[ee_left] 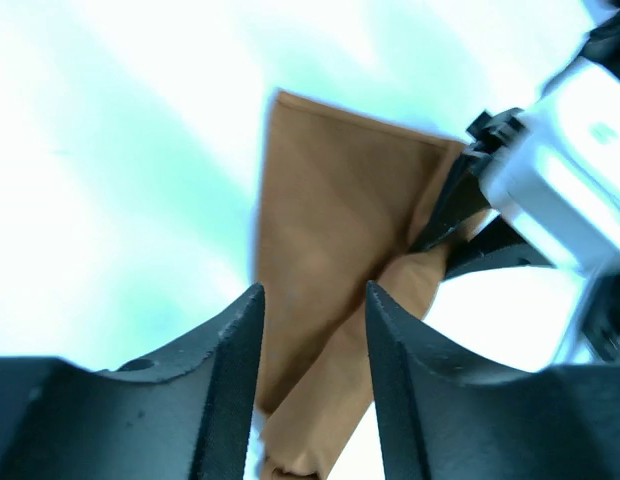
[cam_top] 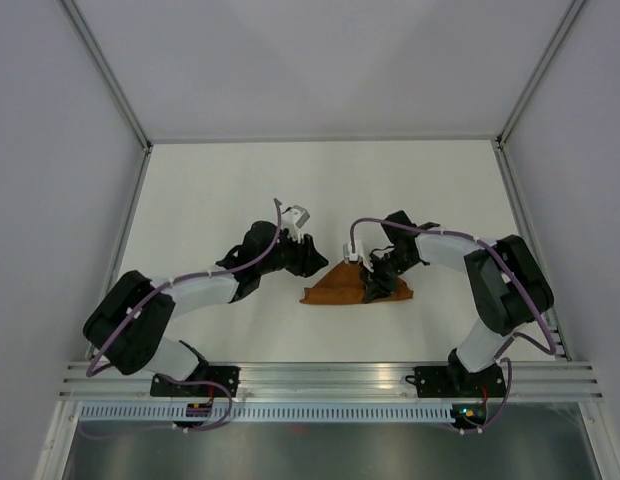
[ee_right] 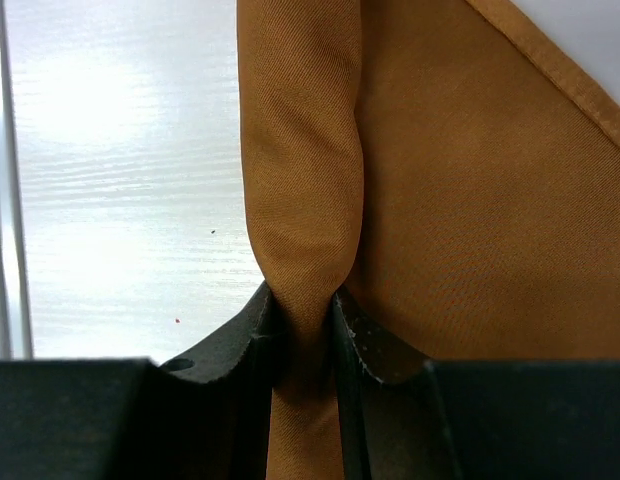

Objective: Fold the napkin, place the utensils inside, and roll it up
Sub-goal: Roll the napkin at the center of the board.

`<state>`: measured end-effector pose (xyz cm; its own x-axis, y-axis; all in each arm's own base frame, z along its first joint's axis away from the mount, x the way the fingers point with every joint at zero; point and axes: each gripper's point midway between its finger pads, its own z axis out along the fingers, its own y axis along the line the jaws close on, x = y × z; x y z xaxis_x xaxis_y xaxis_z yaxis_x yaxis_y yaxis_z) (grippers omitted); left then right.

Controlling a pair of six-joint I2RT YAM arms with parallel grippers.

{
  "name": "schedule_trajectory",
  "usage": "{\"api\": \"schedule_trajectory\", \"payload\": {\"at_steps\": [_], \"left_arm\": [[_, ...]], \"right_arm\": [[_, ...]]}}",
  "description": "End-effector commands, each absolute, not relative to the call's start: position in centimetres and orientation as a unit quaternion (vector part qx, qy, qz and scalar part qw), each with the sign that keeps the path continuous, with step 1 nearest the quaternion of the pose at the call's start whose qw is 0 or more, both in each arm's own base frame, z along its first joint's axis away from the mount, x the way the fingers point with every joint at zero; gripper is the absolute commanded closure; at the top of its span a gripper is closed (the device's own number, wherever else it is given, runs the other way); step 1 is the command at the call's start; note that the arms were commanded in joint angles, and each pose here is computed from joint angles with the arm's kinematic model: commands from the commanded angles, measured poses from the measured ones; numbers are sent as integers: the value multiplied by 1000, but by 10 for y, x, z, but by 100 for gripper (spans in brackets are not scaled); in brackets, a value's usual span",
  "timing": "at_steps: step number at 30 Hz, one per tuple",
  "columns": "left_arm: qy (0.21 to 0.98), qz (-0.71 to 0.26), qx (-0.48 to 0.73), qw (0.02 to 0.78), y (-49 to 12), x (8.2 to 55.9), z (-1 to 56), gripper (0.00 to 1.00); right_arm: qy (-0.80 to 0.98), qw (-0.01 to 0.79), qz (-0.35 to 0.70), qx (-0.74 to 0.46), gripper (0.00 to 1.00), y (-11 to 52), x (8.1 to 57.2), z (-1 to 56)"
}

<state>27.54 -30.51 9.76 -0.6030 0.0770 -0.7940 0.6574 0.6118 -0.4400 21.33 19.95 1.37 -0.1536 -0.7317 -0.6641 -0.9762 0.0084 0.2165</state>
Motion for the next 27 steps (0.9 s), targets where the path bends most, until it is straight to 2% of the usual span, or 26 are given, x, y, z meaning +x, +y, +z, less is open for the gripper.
{"api": "schedule_trajectory", "payload": {"at_steps": [1, 5, 6, 8, 12, 21, 27], "left_arm": [[737, -367, 149, 547, -287, 306, 163, 48], [698, -340, 183, 603, -278, 285, 162, 45], [666, -324, 206, 639, -278, 282, 174, 42], [654, -295, 244, 652, -288, 268, 168, 37], [624, -215, 350, 665, -310, 254, 153, 34], [561, -161, 550, 598, -375, 216, 100, 31], [528, -138, 623, 560, -397, 204, 73, 30]], "right_arm": [[704, 96, 362, -604, 90, 178, 191, -5], [713, 67, 387, -580, 90, 174, 199, -8], [716, 61, 390, -576, 90, 175, 204, -11], [720, 46, 404, -563, 90, 173, 204, -13], [725, 44, 405, -555, 90, 173, 215, -14], [732, 31, 404, -548, 89, 171, 217, -18], [735, 27, 402, -545, 89, 170, 218, -20]]}}
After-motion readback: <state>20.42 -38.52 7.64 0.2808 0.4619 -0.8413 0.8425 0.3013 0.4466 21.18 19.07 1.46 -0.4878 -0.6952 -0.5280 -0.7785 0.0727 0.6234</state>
